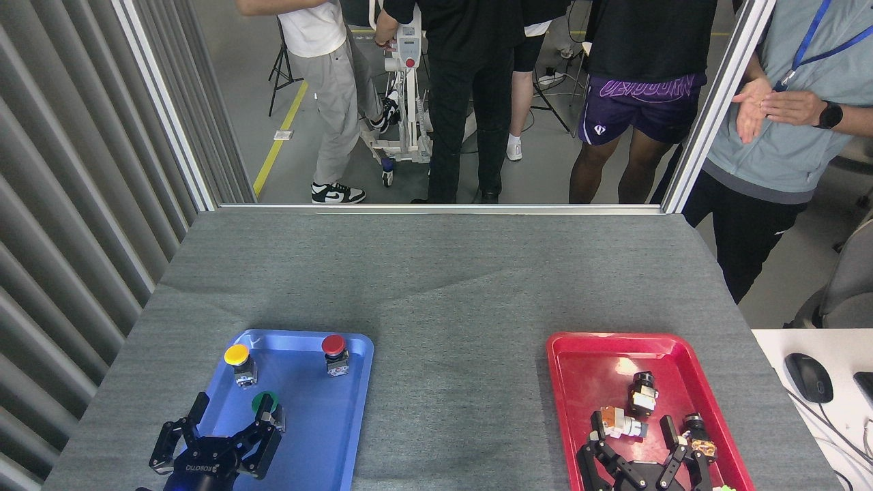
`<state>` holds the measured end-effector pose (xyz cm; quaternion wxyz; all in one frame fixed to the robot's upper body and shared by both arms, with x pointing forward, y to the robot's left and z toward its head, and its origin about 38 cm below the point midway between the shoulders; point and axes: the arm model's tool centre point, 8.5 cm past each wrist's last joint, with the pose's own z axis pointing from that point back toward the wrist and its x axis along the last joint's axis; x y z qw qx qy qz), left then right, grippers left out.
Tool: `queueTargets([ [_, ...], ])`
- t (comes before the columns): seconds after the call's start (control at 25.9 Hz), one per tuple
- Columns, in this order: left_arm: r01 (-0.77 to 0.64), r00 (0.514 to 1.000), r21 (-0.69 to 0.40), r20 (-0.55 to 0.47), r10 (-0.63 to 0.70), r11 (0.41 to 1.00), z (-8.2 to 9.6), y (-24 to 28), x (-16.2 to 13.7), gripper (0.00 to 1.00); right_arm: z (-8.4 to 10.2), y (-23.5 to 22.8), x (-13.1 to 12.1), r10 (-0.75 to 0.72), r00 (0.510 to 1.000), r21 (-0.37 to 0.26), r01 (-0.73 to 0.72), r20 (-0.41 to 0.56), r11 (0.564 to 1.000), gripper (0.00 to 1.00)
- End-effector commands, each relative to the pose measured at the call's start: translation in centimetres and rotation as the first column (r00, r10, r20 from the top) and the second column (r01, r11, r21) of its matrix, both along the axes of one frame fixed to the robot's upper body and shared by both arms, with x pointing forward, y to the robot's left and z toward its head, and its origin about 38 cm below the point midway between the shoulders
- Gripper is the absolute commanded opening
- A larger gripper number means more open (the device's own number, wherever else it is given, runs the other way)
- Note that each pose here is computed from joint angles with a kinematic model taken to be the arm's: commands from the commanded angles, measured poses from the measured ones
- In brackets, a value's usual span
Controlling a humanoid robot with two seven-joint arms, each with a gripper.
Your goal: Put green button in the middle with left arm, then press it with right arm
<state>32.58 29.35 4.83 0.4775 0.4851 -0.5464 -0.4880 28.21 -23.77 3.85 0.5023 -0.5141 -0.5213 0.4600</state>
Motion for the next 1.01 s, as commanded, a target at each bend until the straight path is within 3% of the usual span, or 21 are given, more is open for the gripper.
queueTargets([
  [0.0, -0.003, 1.000, -0.001, -0.003, 0.003, 1.000, -0.12, 0.09, 0.04, 0.99, 0.02, 0.02, 0.03, 0.002, 1.000, -0.020, -0.002, -0.001, 1.000, 1.00],
  [0.97, -0.001, 1.000, 0.004, -0.004, 0.001, 1.000, -0.33, -0.09, -0.09, 0.99, 0.08, 0.15, 0.09, 0.011, 1.000, -0.021, -0.011, 0.002, 1.000, 1.00],
])
